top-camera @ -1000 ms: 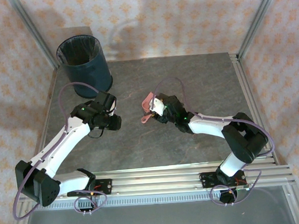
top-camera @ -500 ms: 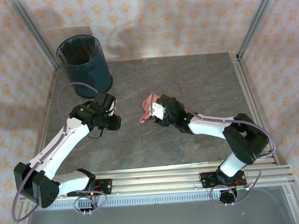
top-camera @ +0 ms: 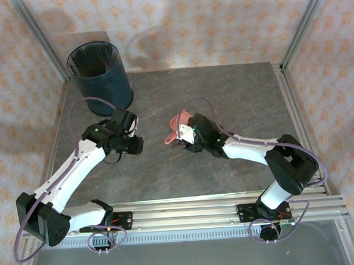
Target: Sweep away the paper scraps from the table
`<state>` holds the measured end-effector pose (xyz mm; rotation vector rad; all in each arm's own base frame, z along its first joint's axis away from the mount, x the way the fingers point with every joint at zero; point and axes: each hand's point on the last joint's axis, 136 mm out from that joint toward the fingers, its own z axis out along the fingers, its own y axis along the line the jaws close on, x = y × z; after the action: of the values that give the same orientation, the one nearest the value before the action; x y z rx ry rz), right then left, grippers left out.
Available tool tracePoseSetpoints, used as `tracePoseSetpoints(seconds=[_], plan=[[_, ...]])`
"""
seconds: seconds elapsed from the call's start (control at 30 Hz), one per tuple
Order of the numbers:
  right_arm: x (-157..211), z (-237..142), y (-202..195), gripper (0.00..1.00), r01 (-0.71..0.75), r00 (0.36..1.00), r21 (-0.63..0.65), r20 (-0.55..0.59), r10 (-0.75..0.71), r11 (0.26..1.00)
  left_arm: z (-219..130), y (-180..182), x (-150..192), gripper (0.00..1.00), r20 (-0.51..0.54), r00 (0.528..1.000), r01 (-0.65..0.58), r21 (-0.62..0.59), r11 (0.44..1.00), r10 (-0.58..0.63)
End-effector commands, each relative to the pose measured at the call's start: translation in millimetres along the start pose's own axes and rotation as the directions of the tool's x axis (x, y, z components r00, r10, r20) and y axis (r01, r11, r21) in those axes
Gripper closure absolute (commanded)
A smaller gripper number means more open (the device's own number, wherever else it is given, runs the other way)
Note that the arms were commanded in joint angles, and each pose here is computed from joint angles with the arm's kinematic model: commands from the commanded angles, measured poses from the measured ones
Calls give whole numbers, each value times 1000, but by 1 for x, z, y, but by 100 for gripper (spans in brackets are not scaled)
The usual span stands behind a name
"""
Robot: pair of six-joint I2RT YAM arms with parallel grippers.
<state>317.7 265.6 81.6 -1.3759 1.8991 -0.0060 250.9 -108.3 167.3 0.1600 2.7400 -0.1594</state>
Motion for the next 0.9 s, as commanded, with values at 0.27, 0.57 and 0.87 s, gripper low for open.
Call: tracePoseSetpoints(seconds=[0.27, 0.57, 0.87], plan=[[-4, -13, -9, 20, -81, 996, 50, 26, 80, 995, -3, 11, 5, 58, 4, 1000, 3, -41, 999, -3], [-6, -19, -14, 9, -110, 993, 75, 41, 107, 991, -3, 12, 5, 58, 2, 1000, 1, -47, 999, -1], [-21, -44, -42, 11, -239, 962, 198, 179, 204, 951, -6, 30, -10, 58, 78, 997, 33, -150, 988, -22]])
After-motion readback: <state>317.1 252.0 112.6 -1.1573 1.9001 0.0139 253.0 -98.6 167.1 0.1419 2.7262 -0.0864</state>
